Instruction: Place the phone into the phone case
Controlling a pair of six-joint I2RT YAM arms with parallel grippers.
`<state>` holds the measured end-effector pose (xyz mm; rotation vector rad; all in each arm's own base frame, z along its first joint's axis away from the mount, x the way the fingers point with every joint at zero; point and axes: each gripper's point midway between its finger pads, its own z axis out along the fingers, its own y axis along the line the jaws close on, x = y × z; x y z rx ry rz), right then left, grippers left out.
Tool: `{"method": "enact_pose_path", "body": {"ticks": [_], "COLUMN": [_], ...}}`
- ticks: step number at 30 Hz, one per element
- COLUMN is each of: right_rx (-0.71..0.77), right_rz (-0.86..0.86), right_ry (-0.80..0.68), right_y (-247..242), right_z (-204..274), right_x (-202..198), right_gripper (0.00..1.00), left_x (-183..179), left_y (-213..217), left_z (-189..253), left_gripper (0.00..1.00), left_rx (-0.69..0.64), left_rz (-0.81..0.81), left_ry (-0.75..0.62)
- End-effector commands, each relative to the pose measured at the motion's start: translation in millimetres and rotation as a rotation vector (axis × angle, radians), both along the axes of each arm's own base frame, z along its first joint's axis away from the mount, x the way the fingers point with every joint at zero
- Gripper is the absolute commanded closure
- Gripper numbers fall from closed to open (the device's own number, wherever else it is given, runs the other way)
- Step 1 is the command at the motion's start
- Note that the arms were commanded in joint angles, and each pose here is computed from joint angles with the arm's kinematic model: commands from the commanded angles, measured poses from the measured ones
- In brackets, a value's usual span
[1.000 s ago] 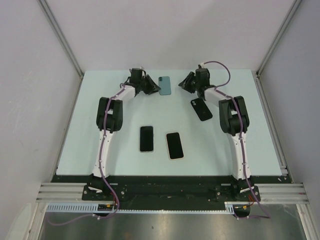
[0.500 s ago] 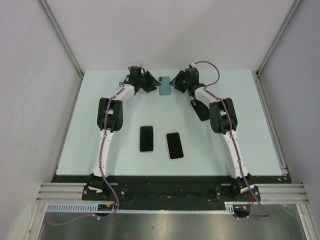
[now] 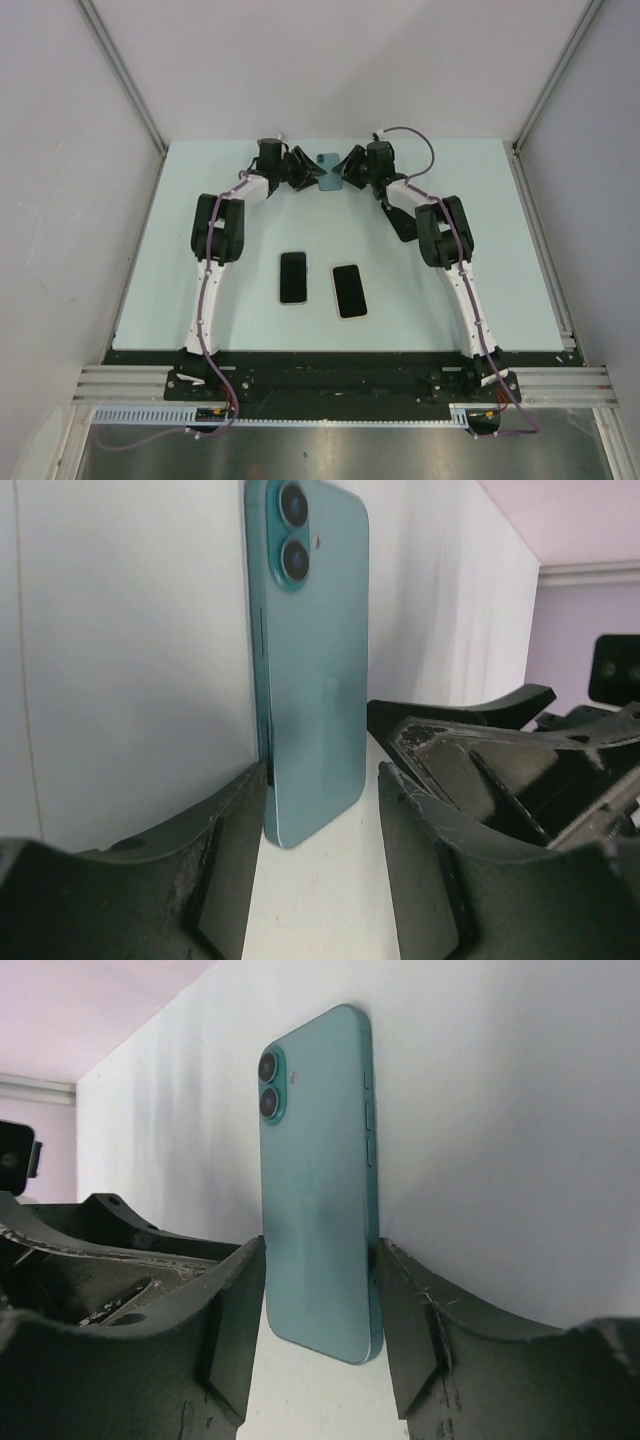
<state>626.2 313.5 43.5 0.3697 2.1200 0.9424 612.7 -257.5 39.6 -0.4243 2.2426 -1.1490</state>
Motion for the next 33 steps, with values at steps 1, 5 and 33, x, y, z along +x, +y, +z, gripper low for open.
{"method": "enact_pose_path", "body": {"ticks": [1, 5, 33], "right_rx": [0.042, 0.076, -0.138], "right_rz": [0.130, 0.181, 0.310], "right_ry": [0.073, 0.035, 0.176], "right_y": [9.9, 4.1, -23.3], "right_z": [-20.3, 0.0, -16.5], "right_x": [-43.9, -61.1, -200.4], "right_gripper": [0.48, 0.51, 0.49], "left_x": [-36.1, -67.6, -206.8], "left_y": [-11.8, -10.4, 10.4], "left_z": [-1.2, -10.6, -8.8], "left_gripper": [0.45, 0.46, 0.46], "left_rx": [0.023, 0.031, 0.294], "left_rz": [-0.057, -0.076, -0.092], "left_ry": [0.055, 0.102, 0.212]}}
